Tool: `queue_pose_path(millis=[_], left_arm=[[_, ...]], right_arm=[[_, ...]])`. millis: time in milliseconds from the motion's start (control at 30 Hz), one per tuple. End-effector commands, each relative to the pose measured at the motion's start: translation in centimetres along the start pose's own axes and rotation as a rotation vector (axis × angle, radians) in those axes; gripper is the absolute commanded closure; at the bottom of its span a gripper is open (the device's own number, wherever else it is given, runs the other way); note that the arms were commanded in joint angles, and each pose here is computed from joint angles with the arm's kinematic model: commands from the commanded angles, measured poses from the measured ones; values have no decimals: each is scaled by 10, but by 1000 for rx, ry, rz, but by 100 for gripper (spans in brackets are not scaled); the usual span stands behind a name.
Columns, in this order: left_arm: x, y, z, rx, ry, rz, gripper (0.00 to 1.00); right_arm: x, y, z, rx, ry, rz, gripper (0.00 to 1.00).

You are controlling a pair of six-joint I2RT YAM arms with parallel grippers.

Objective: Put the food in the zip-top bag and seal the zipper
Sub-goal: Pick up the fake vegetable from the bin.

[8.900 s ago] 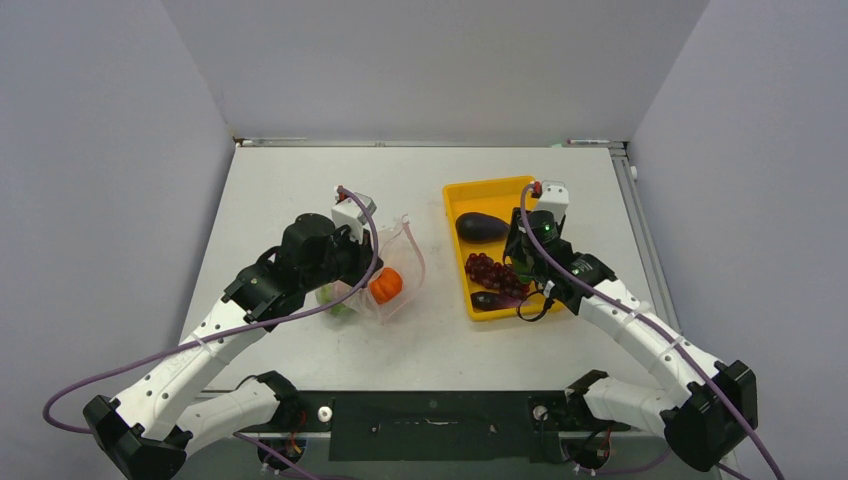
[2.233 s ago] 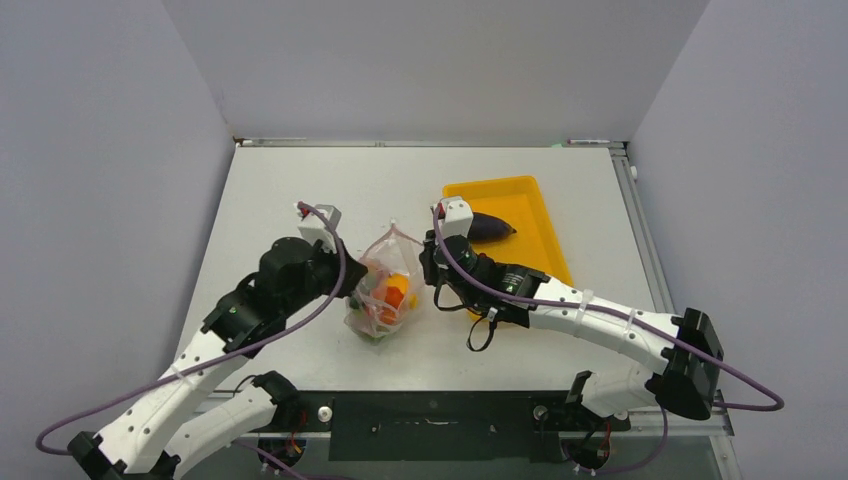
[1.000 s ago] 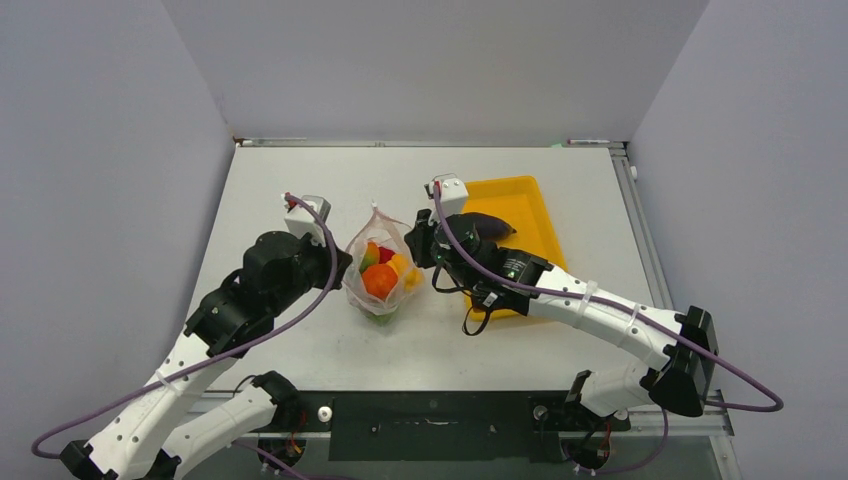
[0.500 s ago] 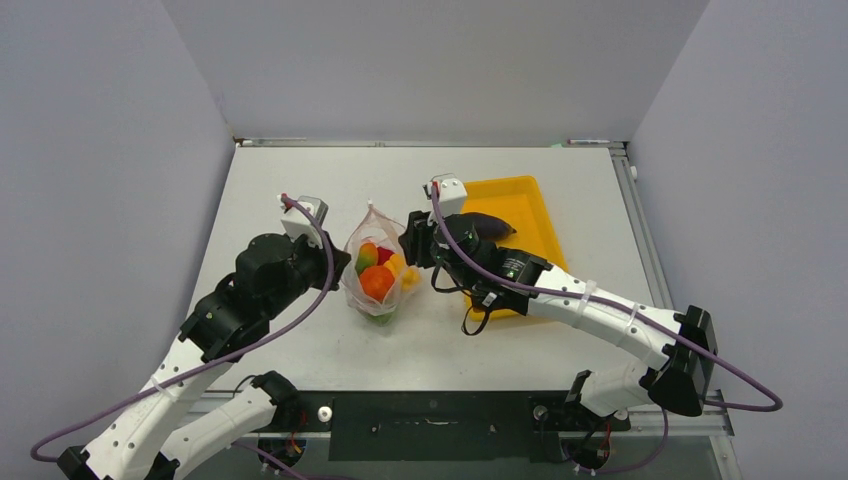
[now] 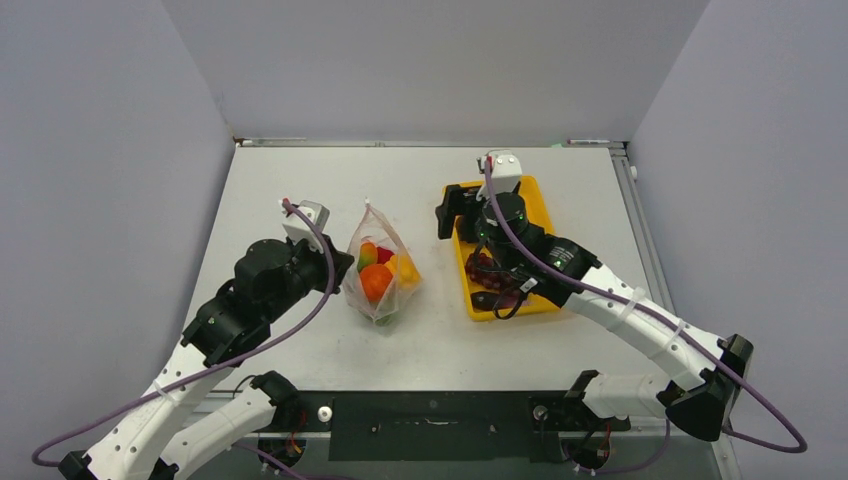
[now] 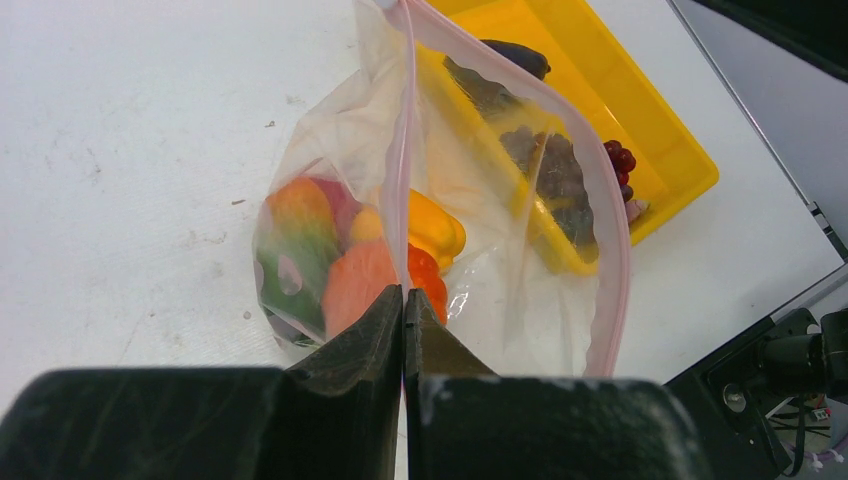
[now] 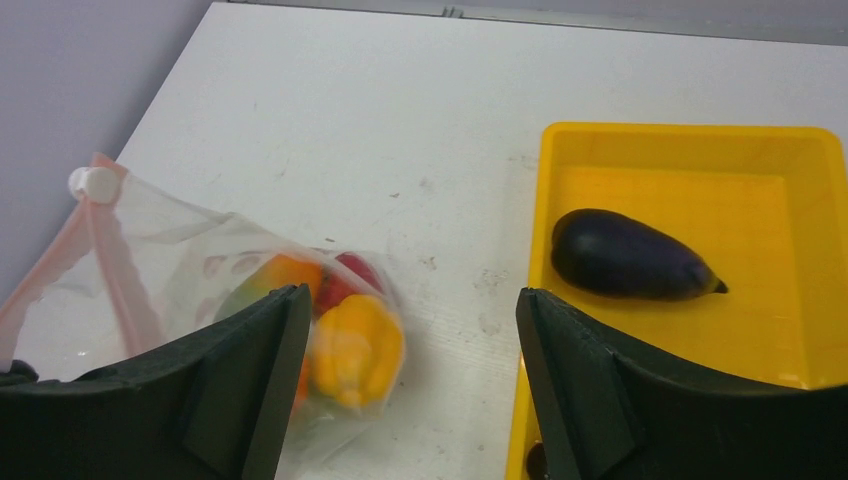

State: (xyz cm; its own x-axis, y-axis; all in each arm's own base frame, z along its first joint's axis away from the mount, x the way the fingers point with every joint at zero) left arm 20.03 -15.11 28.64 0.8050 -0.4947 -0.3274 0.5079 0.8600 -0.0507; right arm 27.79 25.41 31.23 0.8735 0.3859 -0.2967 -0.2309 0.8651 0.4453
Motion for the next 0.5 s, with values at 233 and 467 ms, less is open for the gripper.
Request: queue_pose_path(millis=[233,467], left_arm=[[-4,-1,10,9,-56,-16,100],[-8,1,9,10,-64,-9,100]], right_arm=[[-2,-70,9,-39,-31,-205,12],[22,-115,-12,-49,43,-285,2]])
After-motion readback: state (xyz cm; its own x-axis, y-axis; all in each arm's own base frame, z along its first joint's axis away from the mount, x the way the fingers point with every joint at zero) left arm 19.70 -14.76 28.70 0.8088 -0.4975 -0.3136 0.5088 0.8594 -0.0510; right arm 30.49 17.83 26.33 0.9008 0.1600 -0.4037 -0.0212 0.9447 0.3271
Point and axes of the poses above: each gripper's point midway between its finger pads, its own x axis out along the fingers, its own y axis along the line the jaws close on, z = x × y, the point moved 2 cm from there along -x, back along the fingers, and after that the axes turned 14 degrees about x, right-handed, at the moved point
